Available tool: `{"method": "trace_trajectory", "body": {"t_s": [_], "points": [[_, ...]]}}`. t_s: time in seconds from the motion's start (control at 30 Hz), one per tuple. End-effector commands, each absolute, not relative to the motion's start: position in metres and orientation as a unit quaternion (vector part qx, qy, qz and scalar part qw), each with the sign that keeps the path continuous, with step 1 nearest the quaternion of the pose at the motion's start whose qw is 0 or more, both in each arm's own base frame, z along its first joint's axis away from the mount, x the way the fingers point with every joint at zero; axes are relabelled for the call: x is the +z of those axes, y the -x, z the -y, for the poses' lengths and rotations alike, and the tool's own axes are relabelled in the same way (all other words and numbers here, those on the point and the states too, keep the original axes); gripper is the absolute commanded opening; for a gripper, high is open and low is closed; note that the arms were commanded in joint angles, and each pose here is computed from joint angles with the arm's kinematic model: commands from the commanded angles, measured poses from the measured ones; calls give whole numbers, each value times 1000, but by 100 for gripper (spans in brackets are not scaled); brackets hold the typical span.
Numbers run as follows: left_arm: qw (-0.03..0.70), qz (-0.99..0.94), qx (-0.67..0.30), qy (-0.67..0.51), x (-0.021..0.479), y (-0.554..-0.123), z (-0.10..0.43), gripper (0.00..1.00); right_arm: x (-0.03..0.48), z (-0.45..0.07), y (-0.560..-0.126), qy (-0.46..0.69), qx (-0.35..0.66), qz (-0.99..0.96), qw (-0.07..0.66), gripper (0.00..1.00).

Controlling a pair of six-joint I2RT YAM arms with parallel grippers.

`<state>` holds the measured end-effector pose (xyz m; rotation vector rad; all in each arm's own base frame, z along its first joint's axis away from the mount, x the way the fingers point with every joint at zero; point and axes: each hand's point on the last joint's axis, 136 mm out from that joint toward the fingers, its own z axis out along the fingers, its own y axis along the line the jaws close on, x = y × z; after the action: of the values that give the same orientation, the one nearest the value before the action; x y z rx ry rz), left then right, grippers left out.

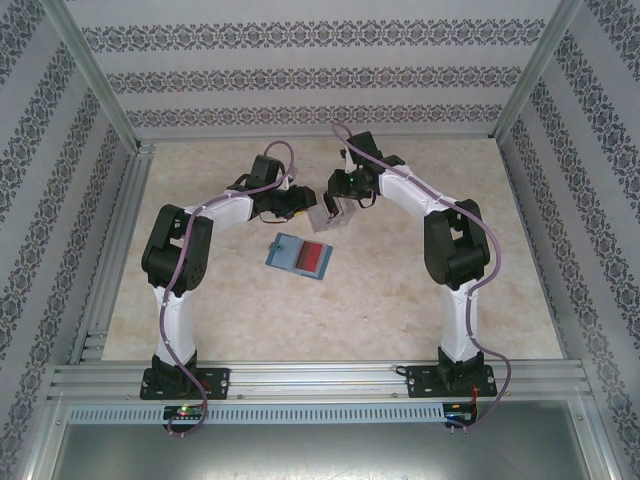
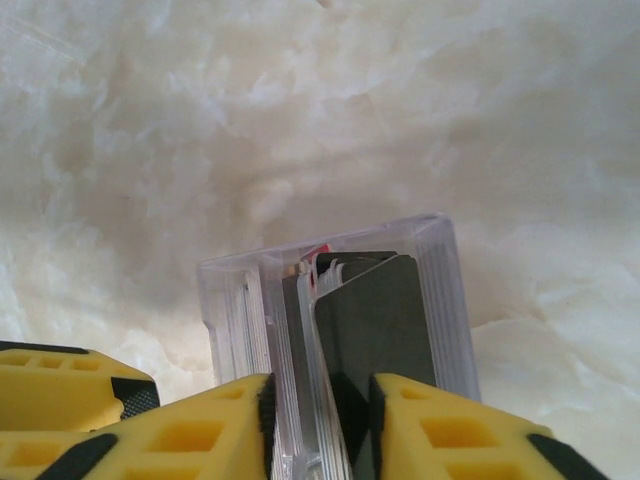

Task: Put the credit cards into the card holder

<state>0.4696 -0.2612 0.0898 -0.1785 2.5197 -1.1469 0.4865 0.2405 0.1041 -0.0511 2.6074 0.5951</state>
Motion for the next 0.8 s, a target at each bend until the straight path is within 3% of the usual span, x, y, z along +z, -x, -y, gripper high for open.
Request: {"method": "trace_trajectory", "body": {"t_s": [0.0, 0.77], "points": [[180, -889, -417, 60, 89, -468, 267, 43, 111, -238, -483, 19, 223, -947, 231, 30], [183, -888, -418, 57, 94, -468, 270, 43, 124, -234, -480, 16, 231, -942, 243, 11]]}}
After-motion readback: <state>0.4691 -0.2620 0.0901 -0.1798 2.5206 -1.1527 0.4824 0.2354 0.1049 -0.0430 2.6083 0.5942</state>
